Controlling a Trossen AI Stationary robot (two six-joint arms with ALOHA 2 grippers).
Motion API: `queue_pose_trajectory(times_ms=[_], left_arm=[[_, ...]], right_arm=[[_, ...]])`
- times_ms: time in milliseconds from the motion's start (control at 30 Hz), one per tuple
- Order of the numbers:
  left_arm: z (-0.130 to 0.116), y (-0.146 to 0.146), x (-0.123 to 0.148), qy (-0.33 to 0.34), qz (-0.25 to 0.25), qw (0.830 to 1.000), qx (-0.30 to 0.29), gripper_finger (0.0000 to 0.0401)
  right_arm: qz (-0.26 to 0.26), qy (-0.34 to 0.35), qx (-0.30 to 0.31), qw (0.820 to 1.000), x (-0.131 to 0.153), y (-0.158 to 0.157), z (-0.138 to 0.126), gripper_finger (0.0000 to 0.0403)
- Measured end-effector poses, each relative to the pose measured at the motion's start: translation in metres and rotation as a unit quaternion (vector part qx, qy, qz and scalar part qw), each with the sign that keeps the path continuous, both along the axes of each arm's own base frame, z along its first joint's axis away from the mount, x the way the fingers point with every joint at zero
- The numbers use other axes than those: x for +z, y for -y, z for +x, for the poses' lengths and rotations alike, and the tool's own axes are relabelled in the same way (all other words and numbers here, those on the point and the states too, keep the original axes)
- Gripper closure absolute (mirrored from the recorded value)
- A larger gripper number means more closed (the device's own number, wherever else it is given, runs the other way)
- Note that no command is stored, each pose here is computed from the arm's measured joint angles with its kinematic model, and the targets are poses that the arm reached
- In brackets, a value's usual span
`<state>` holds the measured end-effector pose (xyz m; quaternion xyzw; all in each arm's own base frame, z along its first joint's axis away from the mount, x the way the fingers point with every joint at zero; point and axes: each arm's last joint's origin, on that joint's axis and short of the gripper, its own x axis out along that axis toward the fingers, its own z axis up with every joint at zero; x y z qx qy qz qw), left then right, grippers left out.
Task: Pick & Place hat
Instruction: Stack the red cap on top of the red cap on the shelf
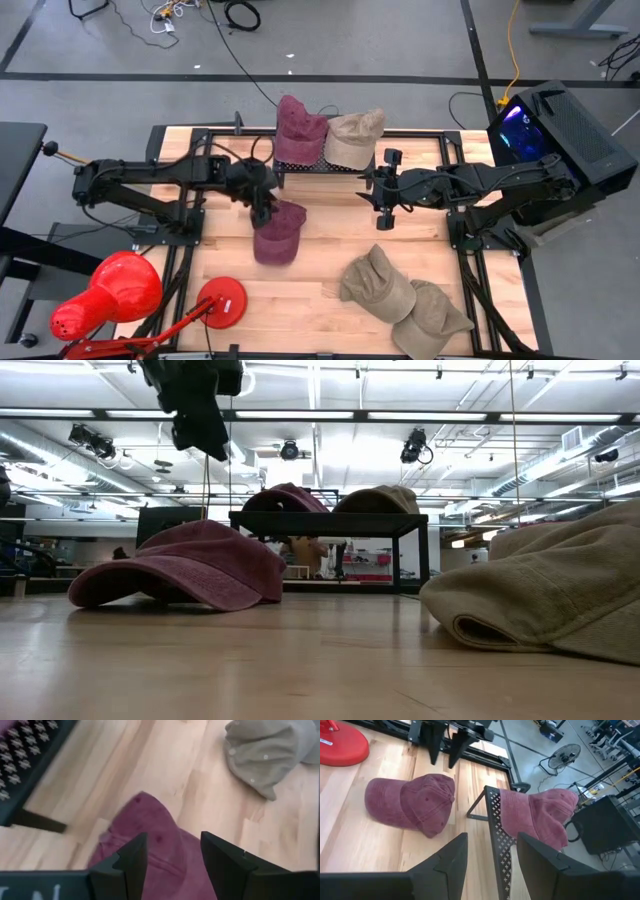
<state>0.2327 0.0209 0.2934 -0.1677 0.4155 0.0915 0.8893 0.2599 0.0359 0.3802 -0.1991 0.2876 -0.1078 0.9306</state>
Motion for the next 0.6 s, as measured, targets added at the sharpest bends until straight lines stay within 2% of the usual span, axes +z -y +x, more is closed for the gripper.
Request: queue_pose_trajectory(times_ms=[200, 467, 600], left_arm=[[-0.004, 0.009, -0.0037, -0.029, -0.029, 0.997, 0.06, 0.0215], [-0.0068, 0.0096, -0.0057, -0.036, -0.091, 0.977, 0.191, 0.0215], [-0.005, 0.009, -0.0077, -0.036, -0.103, 0.969, 0.223, 0.0215]], right_arm=[[-0.003, -0.001, 0.002, 1.0, 0.0, 0.0, 0.0, 0.0231], [-0.008, -0.002, 0.005, 1.0, 0.0001, 0.0, 0.0001, 0.0231], [-0.02, -0.007, 0.012, 1.0, 0.0001, 0.0, 0.0001, 0.0231]])
